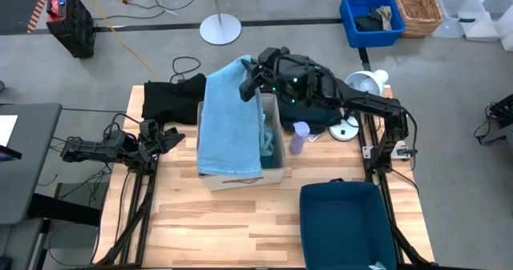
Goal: Sort clothes
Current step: Put the blue pants into the laundry organizer
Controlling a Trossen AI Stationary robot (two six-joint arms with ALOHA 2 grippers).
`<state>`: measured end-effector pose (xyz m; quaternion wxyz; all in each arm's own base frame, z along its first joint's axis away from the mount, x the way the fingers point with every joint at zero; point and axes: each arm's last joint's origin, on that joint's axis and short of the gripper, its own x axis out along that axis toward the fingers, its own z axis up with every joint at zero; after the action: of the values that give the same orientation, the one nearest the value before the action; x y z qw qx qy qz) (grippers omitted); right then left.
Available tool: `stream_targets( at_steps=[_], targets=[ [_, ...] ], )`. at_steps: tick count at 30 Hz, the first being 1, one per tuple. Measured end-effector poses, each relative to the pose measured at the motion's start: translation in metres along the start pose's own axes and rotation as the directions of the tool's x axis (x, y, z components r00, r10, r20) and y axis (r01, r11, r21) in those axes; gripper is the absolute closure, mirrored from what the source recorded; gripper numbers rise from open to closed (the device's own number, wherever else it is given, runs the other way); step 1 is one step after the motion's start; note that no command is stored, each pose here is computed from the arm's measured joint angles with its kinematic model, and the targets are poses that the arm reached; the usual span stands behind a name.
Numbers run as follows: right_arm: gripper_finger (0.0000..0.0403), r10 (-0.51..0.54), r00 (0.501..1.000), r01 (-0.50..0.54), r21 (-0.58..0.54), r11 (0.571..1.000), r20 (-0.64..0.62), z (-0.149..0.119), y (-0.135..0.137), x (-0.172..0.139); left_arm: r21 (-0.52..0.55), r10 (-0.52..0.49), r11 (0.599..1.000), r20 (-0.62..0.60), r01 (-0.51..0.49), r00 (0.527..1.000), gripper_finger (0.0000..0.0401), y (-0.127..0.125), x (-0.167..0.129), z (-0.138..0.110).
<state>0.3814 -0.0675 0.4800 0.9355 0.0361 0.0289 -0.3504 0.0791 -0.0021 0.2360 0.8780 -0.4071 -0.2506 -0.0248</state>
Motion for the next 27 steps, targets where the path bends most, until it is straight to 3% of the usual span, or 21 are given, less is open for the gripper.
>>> stream_targets(
  at_steps=[6,13,18,22,27],
  targets=[
    [0.0399,-0.066,0.982,0.031,-0.192,0.981,-0.178,-0.024,-0.006,0.006,0.021,0.004,1.0,-0.004,-0.004,1.0,0.039,0.0,0.0,0.0],
    [0.0396,0.058,0.909,-0.176,-0.254,0.951,-0.412,-0.062,0.02,0.006,0.04,0.027,0.999,0.008,-0.027,1.0,0.039,0.001,0.0,0.0],
    [0.0395,0.043,0.823,-0.261,-0.31,0.914,-0.567,-0.099,0.04,0.009,0.072,0.122,0.99,0.045,-0.126,0.991,0.039,0.006,0.0,-0.001],
    [0.0387,0.094,0.711,-0.361,-0.247,0.899,-0.697,-0.13,0.052,0.017,0.04,0.169,0.984,0.087,-0.172,0.982,0.039,0.008,-0.001,0.0],
    [0.0332,0.091,0.625,-0.397,-0.216,0.892,-0.775,-0.16,0.071,0.018,0.035,0.208,0.976,0.128,-0.214,0.97,0.039,0.009,-0.001,0.001]
  ],
)
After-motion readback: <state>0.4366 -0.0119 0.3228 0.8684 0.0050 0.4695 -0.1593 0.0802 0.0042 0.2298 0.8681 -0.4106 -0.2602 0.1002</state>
